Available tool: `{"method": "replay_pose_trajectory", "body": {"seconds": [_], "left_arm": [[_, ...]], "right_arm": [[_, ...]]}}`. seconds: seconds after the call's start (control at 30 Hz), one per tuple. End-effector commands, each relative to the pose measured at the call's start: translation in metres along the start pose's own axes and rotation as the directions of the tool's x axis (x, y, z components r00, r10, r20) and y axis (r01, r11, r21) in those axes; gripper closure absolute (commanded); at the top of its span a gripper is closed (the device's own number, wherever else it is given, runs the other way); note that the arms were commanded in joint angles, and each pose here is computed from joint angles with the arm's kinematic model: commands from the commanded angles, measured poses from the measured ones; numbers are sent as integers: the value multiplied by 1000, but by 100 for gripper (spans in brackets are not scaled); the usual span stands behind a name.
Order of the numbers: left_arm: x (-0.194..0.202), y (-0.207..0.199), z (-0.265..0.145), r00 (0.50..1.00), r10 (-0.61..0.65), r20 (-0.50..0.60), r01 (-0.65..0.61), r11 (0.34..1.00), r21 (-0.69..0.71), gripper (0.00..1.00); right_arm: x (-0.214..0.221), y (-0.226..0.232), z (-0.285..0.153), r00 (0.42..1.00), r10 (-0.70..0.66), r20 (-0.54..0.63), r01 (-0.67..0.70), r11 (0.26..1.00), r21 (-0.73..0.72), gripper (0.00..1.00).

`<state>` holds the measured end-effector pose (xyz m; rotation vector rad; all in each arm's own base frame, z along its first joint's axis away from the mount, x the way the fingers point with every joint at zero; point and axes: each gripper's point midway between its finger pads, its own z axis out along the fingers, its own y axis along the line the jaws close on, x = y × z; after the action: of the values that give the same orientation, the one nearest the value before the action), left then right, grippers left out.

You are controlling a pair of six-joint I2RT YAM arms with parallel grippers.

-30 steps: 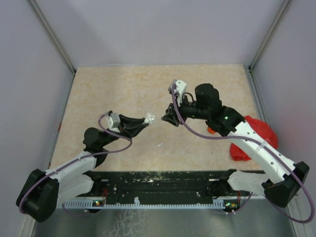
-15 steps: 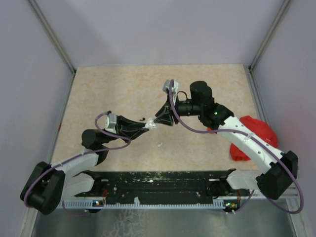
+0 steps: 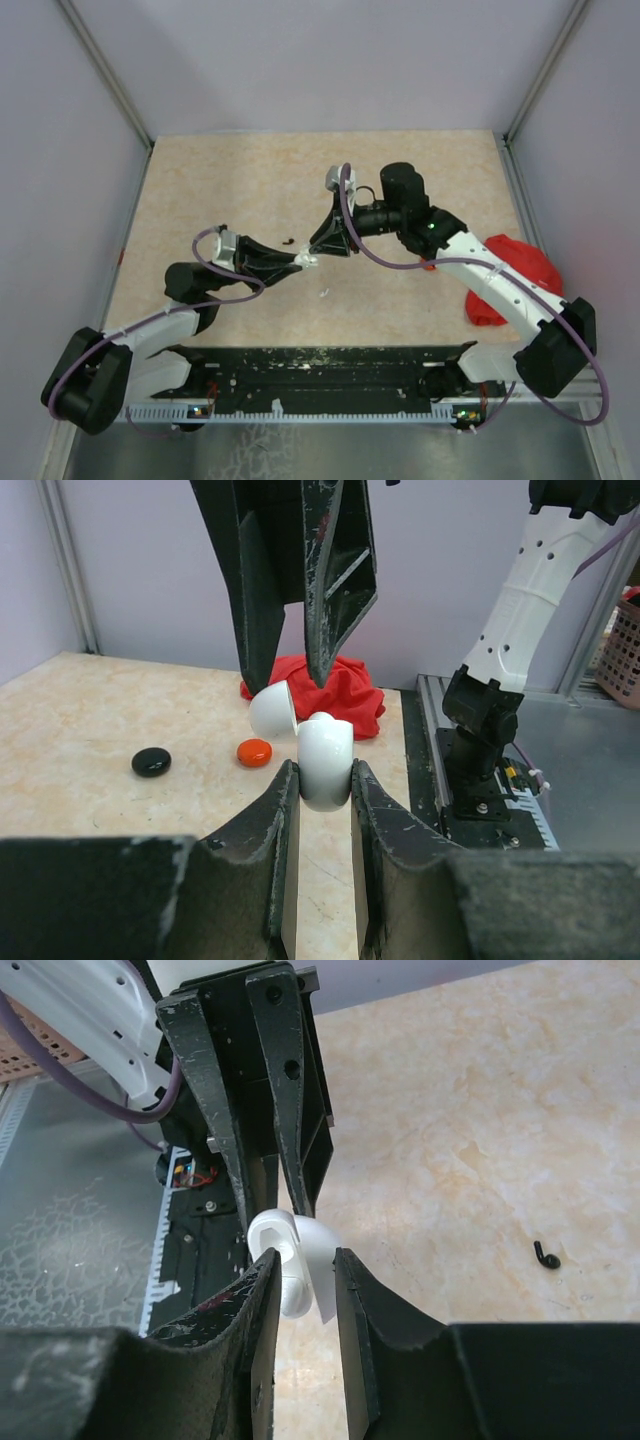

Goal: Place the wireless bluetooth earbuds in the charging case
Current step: Adjust the charging case.

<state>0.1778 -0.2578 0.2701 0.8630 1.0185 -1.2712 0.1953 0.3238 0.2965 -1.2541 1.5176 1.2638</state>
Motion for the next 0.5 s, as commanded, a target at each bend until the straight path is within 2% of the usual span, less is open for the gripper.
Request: {"method": "replay_pose_trajectory", "body": {"seconds": [0.0, 0.47], "left_arm": [[-23, -6, 5, 996, 63, 56, -65, 997, 39, 99], [-27, -6, 6, 995, 74, 68, -77, 996, 35, 99]], "right_arm": [[-1, 1, 3, 999, -37, 10, 37, 998, -47, 72], [17, 7, 5, 1000, -24, -18, 22, 995, -102, 71]]}}
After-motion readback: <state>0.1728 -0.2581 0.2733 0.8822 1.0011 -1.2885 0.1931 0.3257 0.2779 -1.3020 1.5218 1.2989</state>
